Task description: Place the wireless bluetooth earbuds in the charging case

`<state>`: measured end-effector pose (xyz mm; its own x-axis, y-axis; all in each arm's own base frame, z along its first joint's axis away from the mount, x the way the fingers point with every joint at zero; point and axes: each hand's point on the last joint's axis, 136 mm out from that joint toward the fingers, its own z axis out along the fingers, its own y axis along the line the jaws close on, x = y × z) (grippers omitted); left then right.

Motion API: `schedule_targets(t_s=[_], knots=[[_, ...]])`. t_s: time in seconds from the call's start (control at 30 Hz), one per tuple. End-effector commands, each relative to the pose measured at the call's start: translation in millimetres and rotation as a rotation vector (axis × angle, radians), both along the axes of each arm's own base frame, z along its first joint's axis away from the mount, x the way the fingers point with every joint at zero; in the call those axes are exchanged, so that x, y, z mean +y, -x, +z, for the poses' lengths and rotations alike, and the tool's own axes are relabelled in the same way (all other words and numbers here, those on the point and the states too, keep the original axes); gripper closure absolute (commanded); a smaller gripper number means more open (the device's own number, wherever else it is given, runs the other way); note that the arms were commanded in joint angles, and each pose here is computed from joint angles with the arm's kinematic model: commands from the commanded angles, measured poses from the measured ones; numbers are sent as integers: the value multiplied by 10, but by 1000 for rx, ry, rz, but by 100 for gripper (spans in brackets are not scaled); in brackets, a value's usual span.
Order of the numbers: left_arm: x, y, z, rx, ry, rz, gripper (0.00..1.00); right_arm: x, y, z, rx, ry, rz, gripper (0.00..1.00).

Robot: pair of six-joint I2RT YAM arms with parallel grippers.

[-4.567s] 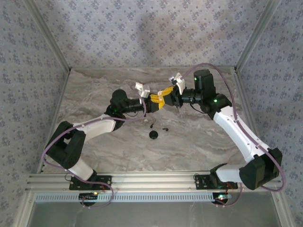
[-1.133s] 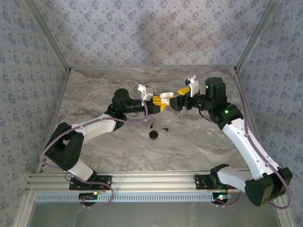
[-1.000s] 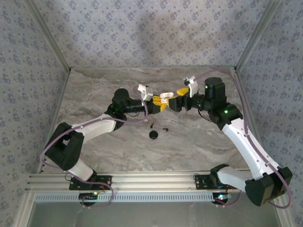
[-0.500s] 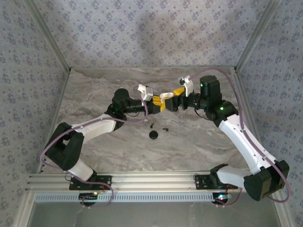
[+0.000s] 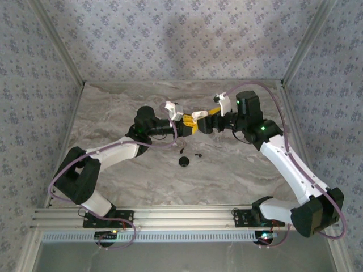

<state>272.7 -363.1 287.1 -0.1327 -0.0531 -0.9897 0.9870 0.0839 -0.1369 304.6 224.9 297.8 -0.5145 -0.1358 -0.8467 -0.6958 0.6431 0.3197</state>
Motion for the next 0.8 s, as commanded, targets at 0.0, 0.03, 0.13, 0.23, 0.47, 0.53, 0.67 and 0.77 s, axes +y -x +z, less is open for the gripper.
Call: schedule_targets(t_s=[0.0,0.03,0.13,0.23,0.47,0.53,0.67,0.77], knots=[[31,51,279,-74,43,0,81,-74,-29,148,-36,-1,-31,12],[35,45,280,-74,43,1,81,-81,-34,153,-37,-3,-34,12],[35,46,275,-73,42,1,81,-109,-48,158,-36,-12,-43,12],[38,53,277,-74,43,1,81,-126,-47,229,-51,-42,-43,12],[39,64,279,-74,43,-3,81,-143,27,400,-64,-120,-5,13],[41,65,273,-72,42,-4,81,-128,50,441,-66,-138,13,13],[43,66,275,-72,43,-3,81,-44,94,458,-44,-149,54,13],[42,68,278,-72,44,-4,81,0,88,402,-34,-129,60,13]])
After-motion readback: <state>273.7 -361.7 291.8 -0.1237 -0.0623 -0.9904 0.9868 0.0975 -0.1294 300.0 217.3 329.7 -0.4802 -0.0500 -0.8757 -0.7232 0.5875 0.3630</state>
